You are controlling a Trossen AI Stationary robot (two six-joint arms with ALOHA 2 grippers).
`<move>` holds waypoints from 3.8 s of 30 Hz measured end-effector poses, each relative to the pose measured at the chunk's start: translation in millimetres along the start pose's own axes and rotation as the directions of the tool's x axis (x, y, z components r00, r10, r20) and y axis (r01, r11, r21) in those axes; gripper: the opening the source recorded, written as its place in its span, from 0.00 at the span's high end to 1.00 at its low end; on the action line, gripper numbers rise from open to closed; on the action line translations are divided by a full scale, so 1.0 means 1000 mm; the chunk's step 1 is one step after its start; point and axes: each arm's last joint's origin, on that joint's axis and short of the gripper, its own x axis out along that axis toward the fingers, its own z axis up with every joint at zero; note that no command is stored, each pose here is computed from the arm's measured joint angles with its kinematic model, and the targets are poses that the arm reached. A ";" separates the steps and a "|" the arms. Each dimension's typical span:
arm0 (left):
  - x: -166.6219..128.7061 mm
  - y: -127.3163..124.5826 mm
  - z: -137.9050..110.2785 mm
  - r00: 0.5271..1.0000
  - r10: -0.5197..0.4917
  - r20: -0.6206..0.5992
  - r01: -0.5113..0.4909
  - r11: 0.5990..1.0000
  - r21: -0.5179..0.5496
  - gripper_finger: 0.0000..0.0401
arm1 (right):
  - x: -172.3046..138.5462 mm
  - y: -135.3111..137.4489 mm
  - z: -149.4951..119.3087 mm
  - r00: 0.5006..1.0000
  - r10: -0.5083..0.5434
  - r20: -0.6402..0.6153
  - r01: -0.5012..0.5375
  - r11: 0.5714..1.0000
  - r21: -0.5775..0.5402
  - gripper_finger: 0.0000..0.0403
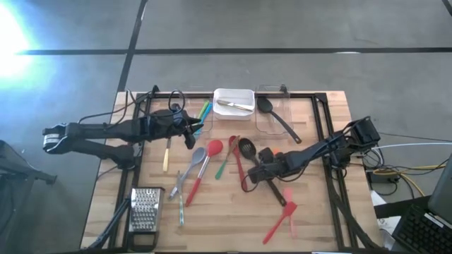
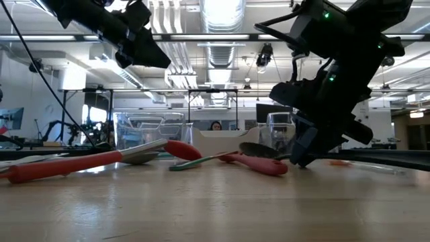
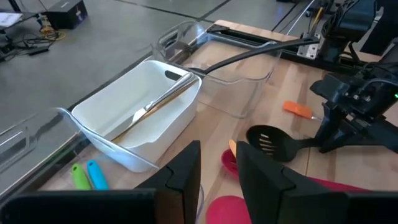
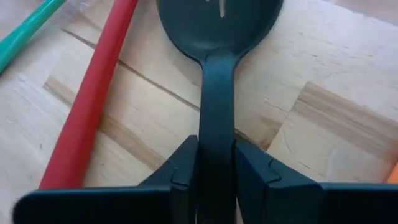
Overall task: Pick & Place Kitchen Items
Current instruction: Put the black serving spoon into the right transparent bin, then put the blue and white knife into the white bin
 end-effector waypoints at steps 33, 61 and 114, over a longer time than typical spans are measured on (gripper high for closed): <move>0.002 0.000 -0.009 0.999 -0.024 -0.024 0.024 1.000 -0.006 0.74 | -0.173 -0.014 0.109 0.959 -0.070 0.276 0.119 0.979 -0.163 0.86; 0.002 0.000 -0.009 0.999 -0.025 -0.024 0.025 1.000 0.004 0.74 | -0.143 -0.122 0.234 0.956 -0.134 -0.261 0.135 0.991 -0.014 0.86; 0.003 0.000 -0.012 1.000 -0.027 -0.016 0.027 1.000 0.000 0.74 | -0.047 -0.162 0.281 0.851 -0.071 -0.521 0.116 0.992 0.054 0.50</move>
